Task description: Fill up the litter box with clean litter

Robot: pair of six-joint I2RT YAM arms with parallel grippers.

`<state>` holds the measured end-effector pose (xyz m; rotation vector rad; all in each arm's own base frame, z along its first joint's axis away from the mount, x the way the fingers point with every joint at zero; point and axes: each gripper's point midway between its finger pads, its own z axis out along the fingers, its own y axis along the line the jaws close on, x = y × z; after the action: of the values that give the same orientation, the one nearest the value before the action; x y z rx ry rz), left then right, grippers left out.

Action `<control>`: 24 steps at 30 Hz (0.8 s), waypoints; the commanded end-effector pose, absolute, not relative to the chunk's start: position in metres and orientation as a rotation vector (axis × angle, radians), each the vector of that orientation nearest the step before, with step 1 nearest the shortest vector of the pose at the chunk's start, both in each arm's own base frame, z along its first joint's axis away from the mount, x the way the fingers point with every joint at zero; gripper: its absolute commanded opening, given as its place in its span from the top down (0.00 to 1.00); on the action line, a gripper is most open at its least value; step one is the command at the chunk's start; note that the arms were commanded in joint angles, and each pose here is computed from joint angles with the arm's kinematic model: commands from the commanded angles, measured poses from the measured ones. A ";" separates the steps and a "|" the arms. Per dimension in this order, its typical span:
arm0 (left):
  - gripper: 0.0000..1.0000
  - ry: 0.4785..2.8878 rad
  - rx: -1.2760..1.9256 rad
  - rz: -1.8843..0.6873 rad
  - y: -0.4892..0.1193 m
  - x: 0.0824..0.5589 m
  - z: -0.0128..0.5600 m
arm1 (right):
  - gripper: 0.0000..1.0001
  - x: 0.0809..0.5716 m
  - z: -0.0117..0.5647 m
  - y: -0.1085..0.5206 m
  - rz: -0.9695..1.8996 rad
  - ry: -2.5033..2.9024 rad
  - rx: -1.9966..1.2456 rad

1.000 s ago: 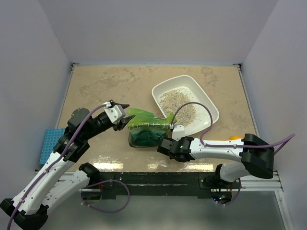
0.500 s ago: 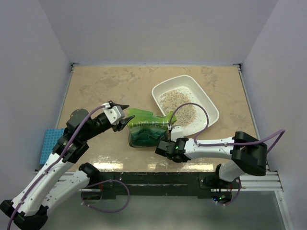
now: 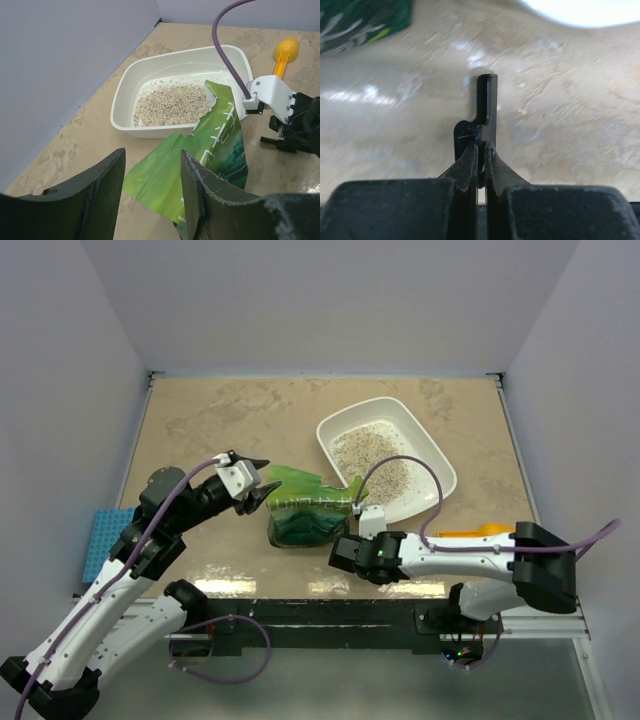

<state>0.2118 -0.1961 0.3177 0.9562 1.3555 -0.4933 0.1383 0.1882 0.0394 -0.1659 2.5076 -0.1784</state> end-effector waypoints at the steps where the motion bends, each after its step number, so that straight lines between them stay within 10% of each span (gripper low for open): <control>1: 0.48 1.357 0.899 -0.528 -0.194 0.209 0.335 | 1.00 0.113 0.080 0.215 0.107 2.552 -0.151; 11: 0.43 1.468 0.831 -0.871 -0.218 0.179 0.362 | 1.00 0.061 0.236 0.242 1.024 2.321 -0.393; 24: 0.43 1.394 0.825 -1.479 -0.240 0.100 0.397 | 1.00 0.048 0.381 0.276 1.452 1.769 -0.567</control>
<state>0.1400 -0.2398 0.3645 0.8234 1.5063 -1.2317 0.0545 0.2611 0.3039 -0.5104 2.0656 1.2595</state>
